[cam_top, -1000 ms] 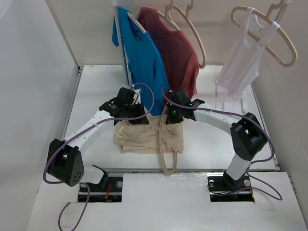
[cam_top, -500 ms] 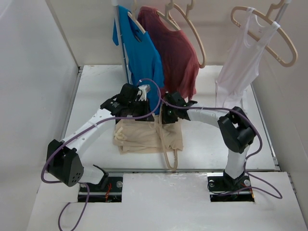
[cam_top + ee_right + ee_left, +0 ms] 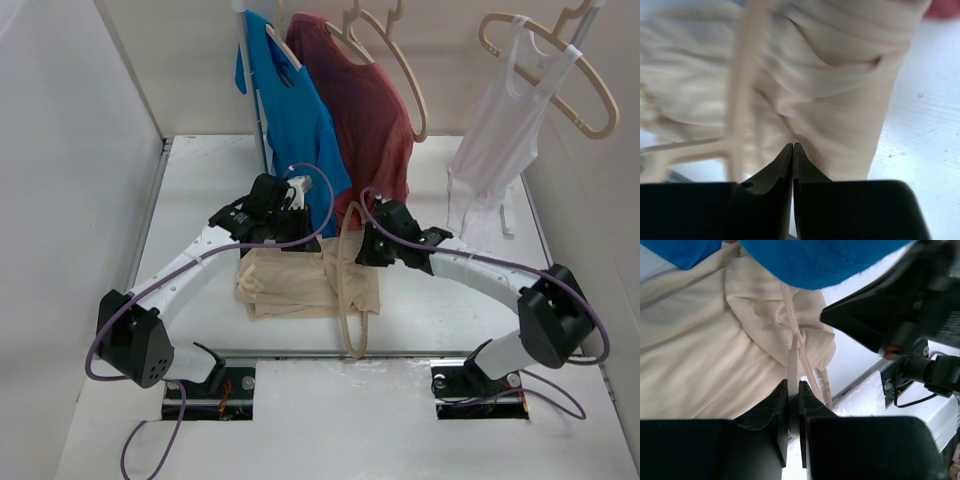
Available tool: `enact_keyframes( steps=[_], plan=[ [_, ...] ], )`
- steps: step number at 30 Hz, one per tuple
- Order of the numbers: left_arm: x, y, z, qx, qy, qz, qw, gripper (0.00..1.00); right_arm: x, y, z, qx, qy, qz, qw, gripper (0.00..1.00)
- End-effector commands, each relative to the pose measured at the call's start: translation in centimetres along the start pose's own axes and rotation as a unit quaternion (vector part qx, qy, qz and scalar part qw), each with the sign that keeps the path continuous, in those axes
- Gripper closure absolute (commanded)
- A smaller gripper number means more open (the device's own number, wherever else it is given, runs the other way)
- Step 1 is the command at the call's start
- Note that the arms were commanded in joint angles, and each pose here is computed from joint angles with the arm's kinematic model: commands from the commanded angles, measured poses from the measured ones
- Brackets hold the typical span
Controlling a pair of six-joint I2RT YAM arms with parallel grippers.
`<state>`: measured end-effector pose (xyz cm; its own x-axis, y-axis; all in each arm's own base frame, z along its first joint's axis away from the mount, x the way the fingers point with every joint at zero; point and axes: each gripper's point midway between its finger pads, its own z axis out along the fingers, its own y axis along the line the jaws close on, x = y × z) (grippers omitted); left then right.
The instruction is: Place the trousers on the hanger
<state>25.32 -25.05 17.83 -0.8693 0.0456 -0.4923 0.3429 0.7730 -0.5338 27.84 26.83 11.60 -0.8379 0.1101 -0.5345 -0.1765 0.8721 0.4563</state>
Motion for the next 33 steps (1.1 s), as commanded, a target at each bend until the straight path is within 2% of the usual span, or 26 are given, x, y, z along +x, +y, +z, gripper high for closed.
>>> enact_keyframes(
  steps=[1, 2, 4, 9, 14, 19, 21, 25, 26, 29, 30, 33],
  plan=[
    [-1.3, -1.5, -0.6, 0.020, -0.018, 0.015, 1.000, 1.00, 2.2, -1.0, 1.8, 0.016, 0.030, 0.011, 0.999, 0.93],
    [-1.3, -1.5, -0.6, 0.020, -0.018, 0.015, 1.000, 1.00, 2.2, -0.9, 2.5, 0.014, 0.027, 0.011, 0.999, 0.97],
    [-1.4, -1.4, -0.5, 0.016, -0.020, 0.015, 1.000, 1.00, 2.5, -0.1, 2.9, -0.003, 0.034, 0.008, 0.999, 1.00],
    [-2.2, -1.9, -0.8, 0.020, -0.029, 0.018, 0.999, 1.00, 4.5, 3.8, 2.9, -0.087, 0.060, -0.014, 0.994, 1.00],
    [-2.9, -2.2, -0.8, 0.024, -0.036, 0.021, 0.999, 1.00, 7.8, 7.5, 1.7, -0.173, 0.101, -0.026, 0.979, 1.00],
    [-3.2, -2.5, -0.9, 0.026, -0.040, 0.023, 0.999, 1.00, 11.3, 3.8, 3.7, -0.116, 0.140, 0.000, 0.983, 1.00],
    [-2.9, -2.2, -0.8, 0.024, -0.036, 0.021, 0.999, 1.00, 11.2, 3.7, 3.7, -0.119, 0.143, 0.004, 0.983, 0.98],
    [-3.1, -2.3, -1.0, 0.022, -0.042, 0.023, 0.999, 1.00, 9.7, 4.2, 1.5, -0.128, 0.107, -0.001, 0.986, 0.77],
    [-3.1, -2.3, -1.0, 0.022, -0.042, 0.023, 0.999, 1.00, 8.7, 4.1, 0.2, -0.121, 0.087, -0.001, 0.989, 0.67],
    [-2.8, -2.0, -0.9, 0.020, -0.038, 0.021, 0.999, 1.00, 7.0, 4.0, -1.9, -0.108, 0.059, 0.002, 0.992, 0.50],
    [-2.8, -2.1, -0.9, 0.020, -0.038, 0.016, 0.999, 1.00, 7.0, 3.5, -3.1, -0.097, 0.058, -0.002, 0.994, 0.40],
    [-2.8, -2.1, -0.9, 0.020, -0.038, 0.016, 0.999, 1.00, 6.3, 3.0, -4.9, -0.084, 0.042, -0.002, 0.996, 0.27]
  ],
)
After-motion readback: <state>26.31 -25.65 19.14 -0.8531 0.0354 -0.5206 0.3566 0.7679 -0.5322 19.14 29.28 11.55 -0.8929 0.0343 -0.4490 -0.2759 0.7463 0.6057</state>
